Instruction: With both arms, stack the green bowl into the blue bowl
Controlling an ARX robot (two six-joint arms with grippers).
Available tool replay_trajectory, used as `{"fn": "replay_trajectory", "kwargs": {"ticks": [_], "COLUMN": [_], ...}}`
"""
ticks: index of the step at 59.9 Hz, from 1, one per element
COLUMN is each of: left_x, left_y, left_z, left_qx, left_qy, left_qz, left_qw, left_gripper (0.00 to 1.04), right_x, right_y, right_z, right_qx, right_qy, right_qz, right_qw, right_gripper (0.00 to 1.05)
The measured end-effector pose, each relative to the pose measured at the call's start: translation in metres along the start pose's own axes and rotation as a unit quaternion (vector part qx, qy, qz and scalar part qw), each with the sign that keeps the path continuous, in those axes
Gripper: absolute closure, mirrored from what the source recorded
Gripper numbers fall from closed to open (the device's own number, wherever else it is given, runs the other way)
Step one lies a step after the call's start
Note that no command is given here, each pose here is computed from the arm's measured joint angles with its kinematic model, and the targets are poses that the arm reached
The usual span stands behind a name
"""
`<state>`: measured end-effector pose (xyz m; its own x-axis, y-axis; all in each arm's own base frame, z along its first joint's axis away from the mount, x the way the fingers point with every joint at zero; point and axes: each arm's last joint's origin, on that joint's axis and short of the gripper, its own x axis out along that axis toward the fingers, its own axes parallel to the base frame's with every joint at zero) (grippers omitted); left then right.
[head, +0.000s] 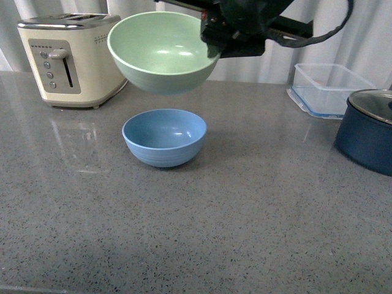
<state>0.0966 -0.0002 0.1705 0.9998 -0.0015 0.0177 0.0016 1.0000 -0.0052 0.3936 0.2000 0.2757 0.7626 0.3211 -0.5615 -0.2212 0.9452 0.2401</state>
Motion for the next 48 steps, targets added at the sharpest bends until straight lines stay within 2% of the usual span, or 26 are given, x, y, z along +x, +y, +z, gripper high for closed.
{"fn": "replay_trajectory", "kwargs": {"ticks": [8,24,33,38,45,48], "left_x": [0.000,0.000,0.000,0.000,0.000,0.000], "left_y": [0.000,0.000,0.000,0.000,0.000,0.000], "left_z": [0.000,0.000,0.000,0.000,0.000,0.000], "left_qx": [0.000,0.000,0.000,0.000,0.000,0.000], "left_qy": [0.000,0.000,0.000,0.000,0.000,0.000], "left_qz": [0.000,0.000,0.000,0.000,0.000,0.000], "left_qw": [1.000,1.000,1.000,1.000,1.000,1.000], "left_gripper": [0.07,0.07,0.07,0.07,0.07,0.07], "right_x": [0.019,0.051,0.056,0.056,0.042,0.033], "right_y": [0.009,0.010,0.009,0.010,0.012,0.012], "right_z": [-0.009,-0.037,-0.042,-0.042,-0.031,-0.027], "right_qx": [-0.008,-0.022,-0.027,-0.026,-0.009,-0.003], "right_qy": [0.016,0.060,0.065,0.063,0.025,0.002], "right_qz": [-0.008,-0.038,-0.047,-0.041,-0.019,-0.003], "right_qw": [1.000,0.997,0.996,0.997,0.999,1.000], "right_gripper": [1.04,1.04,1.04,0.93,0.67,0.60]}}
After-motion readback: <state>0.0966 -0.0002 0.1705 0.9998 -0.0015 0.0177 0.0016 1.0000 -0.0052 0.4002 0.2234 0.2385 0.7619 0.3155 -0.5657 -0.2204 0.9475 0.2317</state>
